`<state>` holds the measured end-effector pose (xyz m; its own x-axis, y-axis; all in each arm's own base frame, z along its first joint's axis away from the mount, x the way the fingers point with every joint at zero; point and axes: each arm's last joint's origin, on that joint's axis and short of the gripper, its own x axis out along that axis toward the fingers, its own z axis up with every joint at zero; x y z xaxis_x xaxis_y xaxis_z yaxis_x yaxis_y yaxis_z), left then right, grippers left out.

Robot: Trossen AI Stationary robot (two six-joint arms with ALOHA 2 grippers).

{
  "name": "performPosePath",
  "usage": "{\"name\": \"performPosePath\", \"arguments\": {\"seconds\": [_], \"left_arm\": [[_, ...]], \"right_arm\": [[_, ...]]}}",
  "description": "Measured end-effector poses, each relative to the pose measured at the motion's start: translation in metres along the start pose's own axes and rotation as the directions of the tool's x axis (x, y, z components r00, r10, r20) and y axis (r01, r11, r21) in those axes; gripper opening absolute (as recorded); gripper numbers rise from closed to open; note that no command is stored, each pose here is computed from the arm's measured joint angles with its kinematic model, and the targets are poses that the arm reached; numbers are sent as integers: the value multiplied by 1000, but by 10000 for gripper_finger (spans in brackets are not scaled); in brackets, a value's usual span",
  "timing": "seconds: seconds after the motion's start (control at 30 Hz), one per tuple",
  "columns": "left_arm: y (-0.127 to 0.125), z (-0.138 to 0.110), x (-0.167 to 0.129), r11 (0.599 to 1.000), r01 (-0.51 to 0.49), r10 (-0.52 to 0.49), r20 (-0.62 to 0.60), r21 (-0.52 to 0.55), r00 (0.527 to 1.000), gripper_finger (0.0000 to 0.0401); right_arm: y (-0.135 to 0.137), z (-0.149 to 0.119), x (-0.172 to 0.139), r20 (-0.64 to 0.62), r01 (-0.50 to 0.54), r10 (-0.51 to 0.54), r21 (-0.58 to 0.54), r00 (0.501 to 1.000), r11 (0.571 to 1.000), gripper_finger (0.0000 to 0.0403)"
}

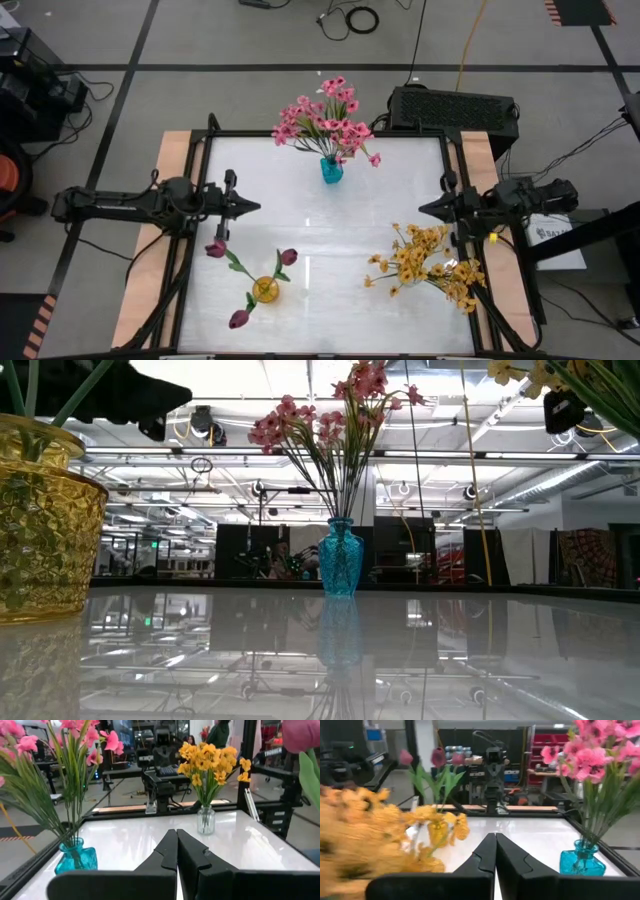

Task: Sort flowers into vase by color
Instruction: Return to Home Position

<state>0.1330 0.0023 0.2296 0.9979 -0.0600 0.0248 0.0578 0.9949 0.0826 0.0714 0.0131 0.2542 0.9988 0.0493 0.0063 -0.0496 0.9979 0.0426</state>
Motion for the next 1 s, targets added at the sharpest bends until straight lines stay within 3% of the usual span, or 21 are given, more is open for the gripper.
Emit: {"name": "performPosePath", "arguments": {"seconds": [0.3,1.0], "left_arm": [[-1,-20,-4,998,-27,27,-14,-49,1000,0],[-4,-52,-8,994,-49,51,21,-99,998,0]], "right_arm": [[0,-31,15,40,70,-69,-25,997,997,0],[1,-73,28,129,69,-68,4,989,998,0]]}}
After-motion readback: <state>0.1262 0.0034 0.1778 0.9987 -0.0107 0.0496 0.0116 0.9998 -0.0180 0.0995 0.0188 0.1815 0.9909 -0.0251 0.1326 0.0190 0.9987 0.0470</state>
